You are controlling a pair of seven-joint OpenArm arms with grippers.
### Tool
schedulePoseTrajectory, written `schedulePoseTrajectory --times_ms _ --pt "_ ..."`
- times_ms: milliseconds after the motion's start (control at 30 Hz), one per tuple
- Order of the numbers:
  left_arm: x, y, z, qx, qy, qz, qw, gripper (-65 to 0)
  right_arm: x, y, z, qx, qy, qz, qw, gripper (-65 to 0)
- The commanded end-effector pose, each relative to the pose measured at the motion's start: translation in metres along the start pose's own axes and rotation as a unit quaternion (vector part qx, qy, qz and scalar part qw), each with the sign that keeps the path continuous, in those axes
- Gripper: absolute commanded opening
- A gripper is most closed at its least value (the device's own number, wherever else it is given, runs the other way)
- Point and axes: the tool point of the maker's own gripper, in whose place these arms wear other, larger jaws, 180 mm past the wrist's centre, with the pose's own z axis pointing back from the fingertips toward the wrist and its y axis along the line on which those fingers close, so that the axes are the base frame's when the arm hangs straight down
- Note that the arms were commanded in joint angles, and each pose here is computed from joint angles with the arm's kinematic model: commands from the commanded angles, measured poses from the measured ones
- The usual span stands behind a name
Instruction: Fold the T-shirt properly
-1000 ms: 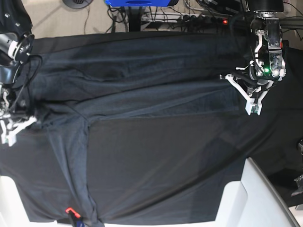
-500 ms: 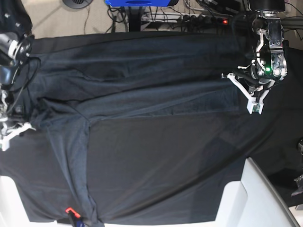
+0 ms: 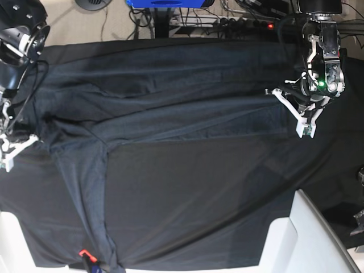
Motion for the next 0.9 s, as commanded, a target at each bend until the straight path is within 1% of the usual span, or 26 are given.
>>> schedulePoseTrajectory --times_ms 0,200,367,467,600,867 --pt "0.012 0.006 0.004 0.009 -0.018 -0.004 1.000 -65.0 0.025 -0.007 0.005 -0.007 -0.031 0.000 0.9995 -64.8" --pt "0.012 0.006 0.004 0.009 -0.018 -0.004 1.000 -65.0 0.024 -0.006 0.004 -0.006 -0.029 0.000 0.9996 -64.8" --pt "0.012 0.006 0.004 0.009 -0.018 -0.003 1.000 -65.0 0.021 0.003 0.002 0.003 -0.027 -0.003 0.9996 -64.8" --pt "0.012 0.006 0.004 0.009 -0.018 -0.003 1.000 -65.0 0.015 0.004 0.001 0.003 -0.011 -0.003 0.9999 -64.8" --pt "0.012 0.006 0.004 0.009 -0.018 -0.003 1.000 -65.0 0.013 0.013 -0.001 0.011 -0.011 -0.005 0.9999 -64.8" --pt "0.012 0.006 0.004 0.009 -0.018 -0.003 1.000 -65.0 0.014 0.011 0.000 0.009 -0.013 -0.004 0.9999 -64.8"
